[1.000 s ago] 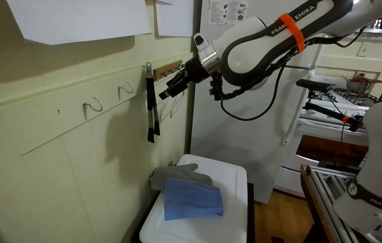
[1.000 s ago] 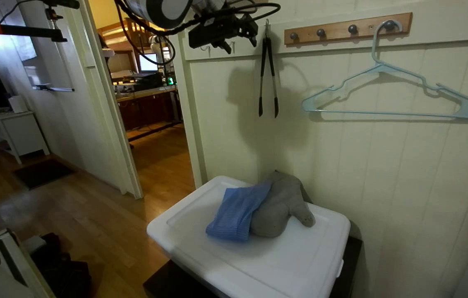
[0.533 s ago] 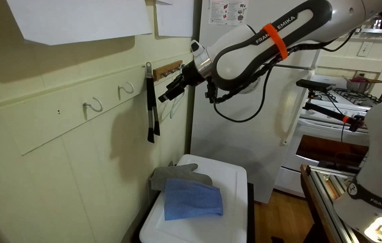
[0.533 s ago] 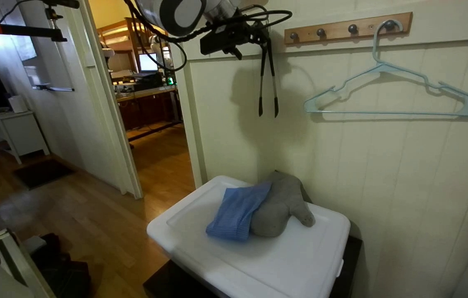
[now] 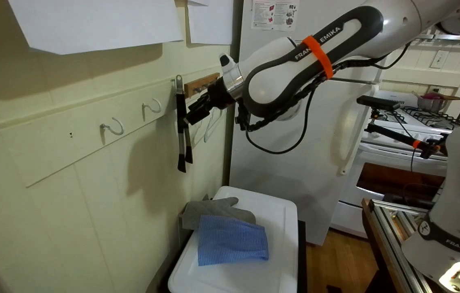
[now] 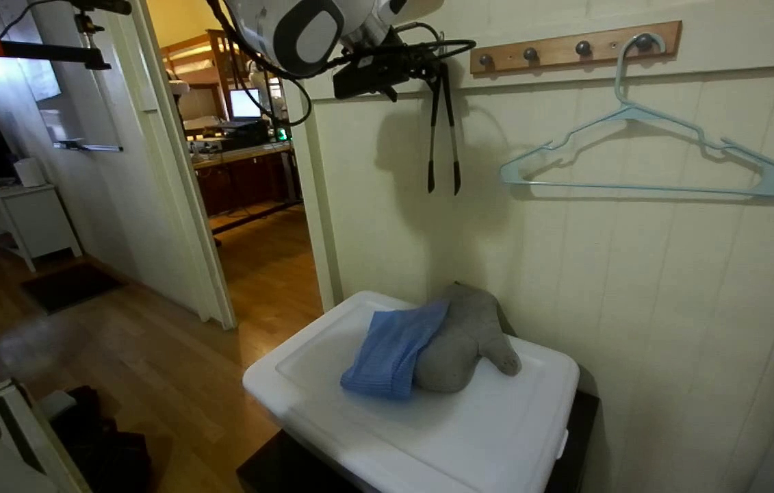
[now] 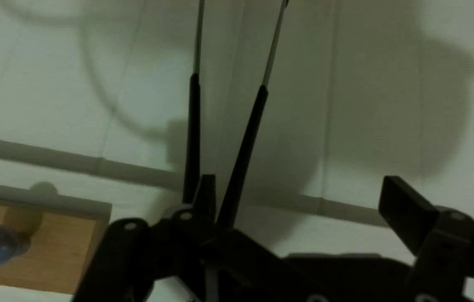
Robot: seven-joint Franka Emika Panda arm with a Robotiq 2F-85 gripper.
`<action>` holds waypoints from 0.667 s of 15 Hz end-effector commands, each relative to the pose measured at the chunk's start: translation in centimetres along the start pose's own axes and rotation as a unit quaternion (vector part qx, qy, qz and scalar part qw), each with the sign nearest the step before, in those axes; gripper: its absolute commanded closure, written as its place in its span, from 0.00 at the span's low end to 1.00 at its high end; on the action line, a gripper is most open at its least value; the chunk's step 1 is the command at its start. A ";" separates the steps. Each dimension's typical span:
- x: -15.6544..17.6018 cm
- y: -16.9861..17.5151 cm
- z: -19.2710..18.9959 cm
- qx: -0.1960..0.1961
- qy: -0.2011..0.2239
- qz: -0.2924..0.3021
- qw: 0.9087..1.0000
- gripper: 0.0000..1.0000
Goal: Move the tongs from the hook on the right to the center hook
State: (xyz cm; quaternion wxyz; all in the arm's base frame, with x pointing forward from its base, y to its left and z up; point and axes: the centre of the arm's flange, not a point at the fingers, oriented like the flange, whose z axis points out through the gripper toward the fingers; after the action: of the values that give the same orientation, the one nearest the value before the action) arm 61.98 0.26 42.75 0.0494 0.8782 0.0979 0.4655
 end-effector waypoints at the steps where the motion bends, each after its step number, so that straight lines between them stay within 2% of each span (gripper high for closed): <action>1: -2.0 2.1 2.2 -0.004 0.018 0.002 1.000 0.00; 4: -2.3 2.8 2.9 -0.009 0.023 0.006 1.000 0.00; 5: -2.5 3.0 3.1 -0.008 0.023 0.005 1.000 0.04; 6: -2.6 3.2 3.2 -0.008 0.025 0.004 1.000 0.26; 8: -2.8 3.4 3.6 -0.007 0.025 0.000 1.000 0.29; 9: -2.8 3.5 3.7 -0.007 0.026 -0.002 1.000 0.36; 10: -2.9 3.6 3.8 -0.006 0.025 -0.003 1.000 0.12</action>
State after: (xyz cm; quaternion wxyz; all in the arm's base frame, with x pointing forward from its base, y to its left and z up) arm 63.94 -2.78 39.93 0.0530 0.8715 0.0928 0.4786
